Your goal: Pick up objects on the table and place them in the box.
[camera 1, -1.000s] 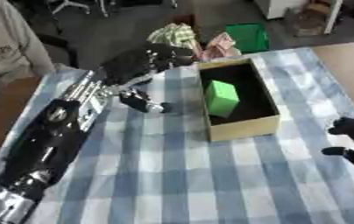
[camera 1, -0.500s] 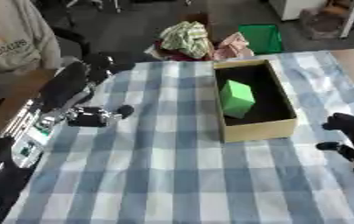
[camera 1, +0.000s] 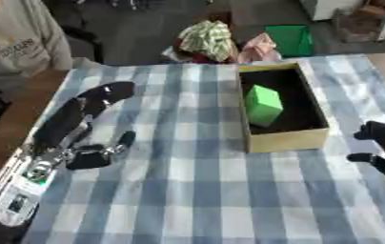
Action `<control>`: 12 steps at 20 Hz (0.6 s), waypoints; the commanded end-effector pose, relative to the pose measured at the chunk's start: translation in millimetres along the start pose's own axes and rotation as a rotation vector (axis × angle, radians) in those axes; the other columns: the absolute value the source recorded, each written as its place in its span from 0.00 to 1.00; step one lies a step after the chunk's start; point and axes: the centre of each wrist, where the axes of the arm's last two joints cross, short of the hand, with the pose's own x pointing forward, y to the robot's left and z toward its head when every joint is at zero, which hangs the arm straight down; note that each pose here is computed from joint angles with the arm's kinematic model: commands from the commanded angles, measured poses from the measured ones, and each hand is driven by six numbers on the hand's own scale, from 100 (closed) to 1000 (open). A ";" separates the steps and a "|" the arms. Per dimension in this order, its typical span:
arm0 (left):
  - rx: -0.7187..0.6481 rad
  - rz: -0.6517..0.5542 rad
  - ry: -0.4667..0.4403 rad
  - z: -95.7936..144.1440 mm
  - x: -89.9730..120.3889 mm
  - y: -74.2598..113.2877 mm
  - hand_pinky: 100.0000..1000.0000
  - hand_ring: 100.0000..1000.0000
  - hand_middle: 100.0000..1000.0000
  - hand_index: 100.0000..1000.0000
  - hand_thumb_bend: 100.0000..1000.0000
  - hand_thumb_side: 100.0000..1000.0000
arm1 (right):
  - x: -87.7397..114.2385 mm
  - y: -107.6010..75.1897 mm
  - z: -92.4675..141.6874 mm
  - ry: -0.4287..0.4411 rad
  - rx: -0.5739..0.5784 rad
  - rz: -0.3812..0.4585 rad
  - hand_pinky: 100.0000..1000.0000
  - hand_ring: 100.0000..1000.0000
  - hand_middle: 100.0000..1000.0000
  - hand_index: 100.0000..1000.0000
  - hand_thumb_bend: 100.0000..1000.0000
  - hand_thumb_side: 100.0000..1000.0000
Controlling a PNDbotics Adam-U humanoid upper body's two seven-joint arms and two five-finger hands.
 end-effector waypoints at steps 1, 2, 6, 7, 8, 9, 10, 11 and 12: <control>0.014 0.021 0.000 -1.1 9.3 14.4 0.85 0.84 0.87 0.94 0.00 0.20 | 5.0 -2.2 -2.2 -0.015 0.003 0.015 0.61 1.00 0.64 0.80 0.00 0.61; 0.010 0.036 0.005 -0.8 10.9 15.3 0.85 0.84 0.87 0.94 0.00 0.20 | 4.9 -2.2 -2.2 -0.015 0.004 0.016 0.61 1.00 0.64 0.80 0.00 0.61; -0.014 0.092 0.025 -1.5 14.4 16.7 0.85 0.84 0.87 0.94 0.00 0.25 | 3.7 -2.1 -1.0 -0.011 -0.001 0.014 0.61 1.00 0.64 0.80 0.00 0.62; -0.022 0.101 0.027 -2.0 15.1 18.0 0.85 0.84 0.87 0.94 0.00 0.25 | 3.6 -2.1 -0.8 -0.011 -0.001 0.013 0.61 1.00 0.64 0.80 0.00 0.62; -0.030 0.109 0.029 -2.3 15.7 18.9 0.85 0.84 0.87 0.94 0.00 0.26 | 3.7 -2.2 -0.8 -0.011 -0.002 0.014 0.61 1.00 0.64 0.80 0.00 0.62; -0.039 0.117 0.031 -2.5 16.3 19.9 0.85 0.84 0.87 0.94 0.00 0.26 | 3.8 -2.3 -0.8 -0.012 -0.003 0.015 0.61 1.00 0.64 0.80 0.00 0.62; -0.048 0.124 0.031 -2.8 16.9 21.4 0.85 0.84 0.87 0.94 0.00 0.26 | 3.8 -2.4 -0.7 -0.012 -0.003 0.016 0.61 1.00 0.64 0.80 0.00 0.62; -0.056 0.131 0.032 -2.7 17.5 22.8 0.85 0.84 0.87 0.94 0.00 0.27 | 3.7 -2.3 -0.7 -0.011 -0.004 0.016 0.61 1.00 0.64 0.81 0.00 0.63; -0.065 0.138 0.032 -2.8 18.1 24.6 0.85 0.84 0.87 0.94 0.00 0.27 | 3.6 -2.2 -0.7 -0.011 -0.004 0.015 0.61 1.00 0.64 0.81 0.00 0.63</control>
